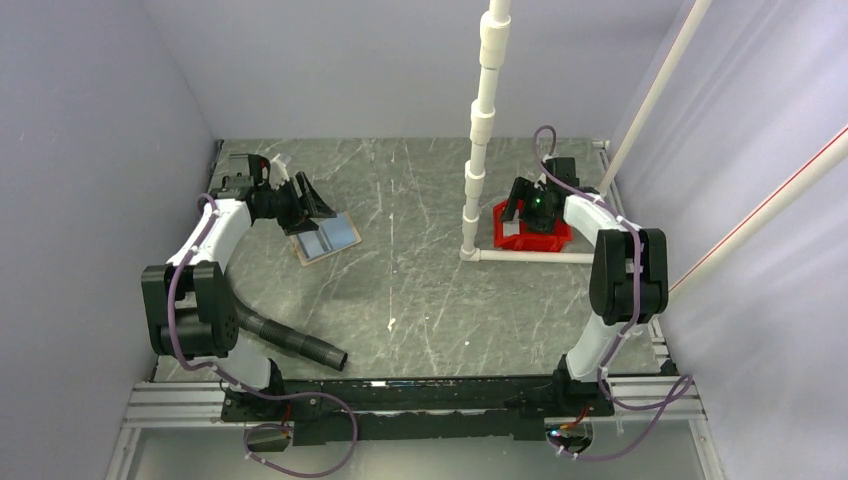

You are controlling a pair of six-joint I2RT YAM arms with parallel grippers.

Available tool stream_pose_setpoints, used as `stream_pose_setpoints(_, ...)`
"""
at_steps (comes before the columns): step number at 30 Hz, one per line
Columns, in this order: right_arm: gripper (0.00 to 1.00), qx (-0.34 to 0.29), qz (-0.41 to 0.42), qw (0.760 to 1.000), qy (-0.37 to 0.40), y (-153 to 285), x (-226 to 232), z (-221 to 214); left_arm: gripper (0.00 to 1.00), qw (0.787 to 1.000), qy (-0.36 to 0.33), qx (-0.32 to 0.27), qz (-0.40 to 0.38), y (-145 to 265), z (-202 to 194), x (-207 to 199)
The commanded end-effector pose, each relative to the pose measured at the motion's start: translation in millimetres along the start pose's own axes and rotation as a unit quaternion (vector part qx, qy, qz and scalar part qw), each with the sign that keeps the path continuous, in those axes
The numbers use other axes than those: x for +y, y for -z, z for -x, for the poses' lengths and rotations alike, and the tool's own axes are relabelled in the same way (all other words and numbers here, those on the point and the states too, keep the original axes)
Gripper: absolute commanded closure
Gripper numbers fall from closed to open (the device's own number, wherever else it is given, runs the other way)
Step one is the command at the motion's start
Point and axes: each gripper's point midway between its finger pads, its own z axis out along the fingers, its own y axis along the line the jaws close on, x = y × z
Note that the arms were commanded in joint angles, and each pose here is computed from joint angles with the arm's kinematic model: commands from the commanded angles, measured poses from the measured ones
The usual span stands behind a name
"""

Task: Put the credit cards into the card holder
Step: Pick up the credit card from the storage box.

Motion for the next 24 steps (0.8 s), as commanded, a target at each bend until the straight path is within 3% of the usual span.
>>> stream_pose_setpoints(1, 0.22, -0.021, 0.048, 0.999, -0.001, -2, 21, 20, 0.31, 0.999, -0.022, -0.014, -0.027, 8, 3, -15)
stream_pose_setpoints(13, 0.31, -0.030, 0.094, 0.995, -0.011, 7, 35, 25, 0.31, 0.999, -0.021, -0.011, -0.028, 6, 2, -14)
stream_pose_setpoints(24, 0.55, -0.031, 0.103, 0.994, -0.013, 8, 35, 24, 0.31, 0.999, -0.019, -0.008, -0.028, 4, 1, -12)
